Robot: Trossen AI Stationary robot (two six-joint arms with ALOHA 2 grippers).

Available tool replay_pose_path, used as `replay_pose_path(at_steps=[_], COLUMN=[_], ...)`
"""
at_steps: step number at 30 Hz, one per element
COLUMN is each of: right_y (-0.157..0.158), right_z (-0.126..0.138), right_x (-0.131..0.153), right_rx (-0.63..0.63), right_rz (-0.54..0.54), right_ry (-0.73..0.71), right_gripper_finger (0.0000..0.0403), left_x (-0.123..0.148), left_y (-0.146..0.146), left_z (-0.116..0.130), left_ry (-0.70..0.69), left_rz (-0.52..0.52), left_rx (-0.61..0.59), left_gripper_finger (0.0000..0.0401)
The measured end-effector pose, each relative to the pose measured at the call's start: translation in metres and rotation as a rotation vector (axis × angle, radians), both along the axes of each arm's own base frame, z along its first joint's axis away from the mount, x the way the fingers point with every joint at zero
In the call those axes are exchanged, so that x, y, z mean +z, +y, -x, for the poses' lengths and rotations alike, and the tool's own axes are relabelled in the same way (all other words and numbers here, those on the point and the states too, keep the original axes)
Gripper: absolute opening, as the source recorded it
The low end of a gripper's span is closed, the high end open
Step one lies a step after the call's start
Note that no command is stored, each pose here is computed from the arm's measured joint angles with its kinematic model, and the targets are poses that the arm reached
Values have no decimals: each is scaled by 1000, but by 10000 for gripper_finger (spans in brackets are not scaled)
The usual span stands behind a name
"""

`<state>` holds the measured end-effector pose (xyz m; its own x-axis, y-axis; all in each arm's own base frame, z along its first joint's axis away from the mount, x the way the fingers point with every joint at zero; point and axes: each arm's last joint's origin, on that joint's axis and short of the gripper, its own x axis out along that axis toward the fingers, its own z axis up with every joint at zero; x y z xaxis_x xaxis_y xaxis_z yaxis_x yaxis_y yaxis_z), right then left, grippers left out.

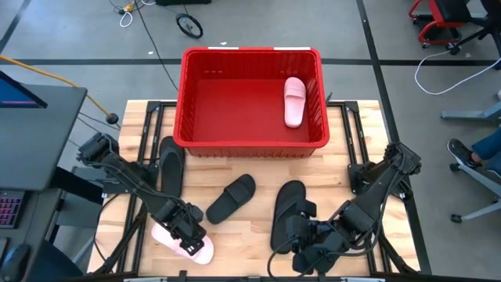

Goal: Pick and place slides into bin
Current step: Put the pink slide into the red bin

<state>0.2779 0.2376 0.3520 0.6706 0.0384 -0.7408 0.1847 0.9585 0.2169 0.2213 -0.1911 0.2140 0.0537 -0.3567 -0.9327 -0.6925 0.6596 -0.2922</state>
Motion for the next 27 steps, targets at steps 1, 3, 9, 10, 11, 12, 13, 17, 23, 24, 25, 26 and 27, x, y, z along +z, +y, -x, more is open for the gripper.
replay_pose_path(at_steps=[1,3,9,10,11,12,13,17,23,24,25,26,27], right_y=[0,0,0,-1,-1,-1,0,-1,-1,-1,-1,-1,-1], right_z=[0,0,-1,-1,-1,-1,-1,-1,-1,-1,-1,-1,-1], right_x=[0,0,0,0,0,0,0,0,0,0,0,0,0], right_rx=[-1,-2,-13,-15,-16,-16,-16,-19,-20,-20,-20,-20,-21], right_rz=[0,1,11,13,13,13,13,15,18,18,18,19,19], right_ry=[0,-2,-13,-15,-16,-16,-16,-18,-20,-20,-20,-20,-20], right_gripper_finger=[156,156,156,156,156,156,156,156,156,156,156,156,156], left_x=[2,3,1,0,0,0,0,-1,0,0,0,-1,-4], left_y=[0,-1,-7,-8,-9,-9,-9,-12,-21,-22,-23,-23,-24], left_z=[0,2,6,7,8,9,10,16,20,21,21,21,20], left_ry=[-2,0,-43,-48,-49,-49,-42,-3,-55,-60,-59,-53,-45], left_rz=[10,11,-40,-56,-63,-65,-68,-90,-99,-100,-99,-101,-107], left_rx=[12,22,14,12,12,16,25,54,121,138,148,160,166], left_gripper_finger=[213,217,211,210,209,209,209,209,208,207,206,206,206])
